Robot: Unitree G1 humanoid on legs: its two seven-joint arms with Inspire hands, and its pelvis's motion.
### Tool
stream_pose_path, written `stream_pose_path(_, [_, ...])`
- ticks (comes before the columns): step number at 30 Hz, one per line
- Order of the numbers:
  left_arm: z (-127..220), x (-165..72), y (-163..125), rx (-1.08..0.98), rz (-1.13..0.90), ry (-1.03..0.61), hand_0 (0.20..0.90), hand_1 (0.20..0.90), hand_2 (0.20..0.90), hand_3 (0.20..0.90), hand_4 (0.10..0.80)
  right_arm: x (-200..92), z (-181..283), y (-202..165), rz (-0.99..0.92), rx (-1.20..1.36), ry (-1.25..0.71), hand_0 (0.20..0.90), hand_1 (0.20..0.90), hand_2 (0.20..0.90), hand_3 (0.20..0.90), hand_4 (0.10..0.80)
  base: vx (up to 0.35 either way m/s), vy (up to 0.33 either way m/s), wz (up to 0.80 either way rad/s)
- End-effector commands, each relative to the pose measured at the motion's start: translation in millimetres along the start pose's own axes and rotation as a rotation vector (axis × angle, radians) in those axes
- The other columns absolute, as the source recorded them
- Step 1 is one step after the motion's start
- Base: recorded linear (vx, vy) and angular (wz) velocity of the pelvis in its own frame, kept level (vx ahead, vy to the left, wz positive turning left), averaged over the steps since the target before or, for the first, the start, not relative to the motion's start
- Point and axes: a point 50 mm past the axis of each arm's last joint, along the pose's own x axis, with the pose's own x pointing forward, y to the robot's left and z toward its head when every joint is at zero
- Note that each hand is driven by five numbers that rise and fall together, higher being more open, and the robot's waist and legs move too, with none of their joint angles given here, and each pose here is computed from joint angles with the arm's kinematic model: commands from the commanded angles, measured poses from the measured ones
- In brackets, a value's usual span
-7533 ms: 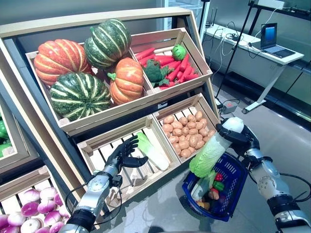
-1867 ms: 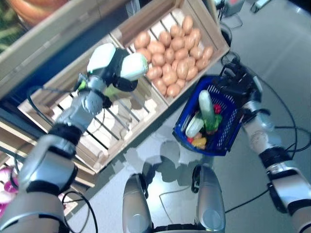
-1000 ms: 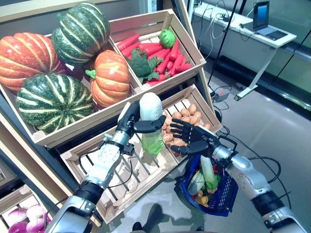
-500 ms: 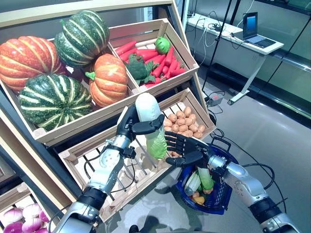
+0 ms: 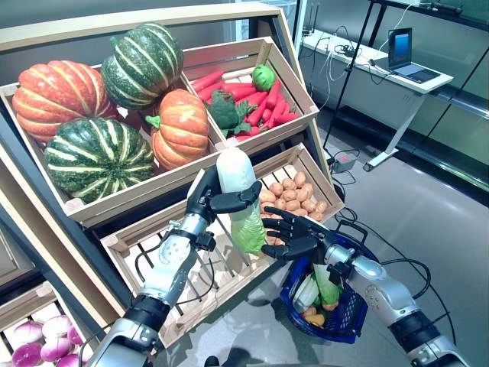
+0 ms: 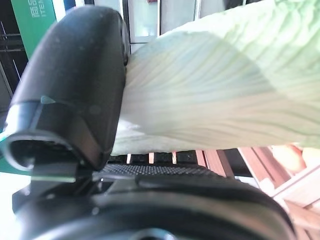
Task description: Put vegetables into the basket
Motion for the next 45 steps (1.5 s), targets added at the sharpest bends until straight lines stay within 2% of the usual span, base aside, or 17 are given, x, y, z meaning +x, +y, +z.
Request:
stream_pose_path(1, [54.3, 25.2, -35.8, -0.114, -0.129, -0.325, 0.3, 0.3, 0.3, 0.3, 0.4, 22.9, 63.5, 30.3, 0.067, -0.087, -0.267, 0.9, 0.9, 0.9, 0.9, 0.8, -0.007, -0.002, 0.04])
stream_pose_path(5, [56.2, 25.5, -43.8, -0.197, -0.115, -0.365, 0.3, 0.3, 0.3, 0.3, 0.4, 32.3, 62.6, 32.9, -0.014, -0.097, -0.26, 0.9, 0.9, 0.9, 0.9, 0.8, -0.002, -0.001, 0.02])
stream_pose_path(7, [60.7, 24.4, -50.8, -0.231, -0.106, -0.404, 0.3, 0.3, 0.3, 0.3, 0.4, 38.0, 66.5, 31.4, -0.112, -0.104, -0.283, 0.9, 0.9, 0.9, 0.9, 0.8, 0.0, 0.0, 0.0])
stream_pose_path(20, [71.7, 27.9, -71.6, -0.3, -0.196, -0.44, 0.3, 0.3, 0.3, 0.3, 0.4, 55.7, 72.7, 39.1, -0.173, -0.144, -0.255, 0.9, 0.9, 0.9, 0.9, 0.8, -0.001, 0.004, 0.06])
stream_pose_path(25, [74.8, 26.4, -76.6, -0.301, -0.231, -0.452, 0.3, 0.3, 0.3, 0.3, 0.4, 57.9, 68.7, 35.5, -0.208, -0.221, -0.219, 0.9, 0.9, 0.9, 0.9, 0.8, 0.02, -0.001, 0.04])
stream_pose_path(34, [87.8, 28.5, -85.5, -0.275, -0.25, -0.492, 0.3, 0.3, 0.3, 0.3, 0.4, 60.6, 79.7, 21.8, -0.463, -0.506, -0.227, 0.9, 0.9, 0.9, 0.9, 0.8, 0.001, 0.0, 0.0])
stream_pose_path(45, [86.8, 25.8, -83.0, -0.303, -0.215, -0.493, 0.3, 0.3, 0.3, 0.3, 0.4, 54.6, 84.3, 22.5, -0.665, -0.494, -0.312, 0.9, 0.9, 0.9, 0.9, 0.8, 0.0, 0.001, 0.0])
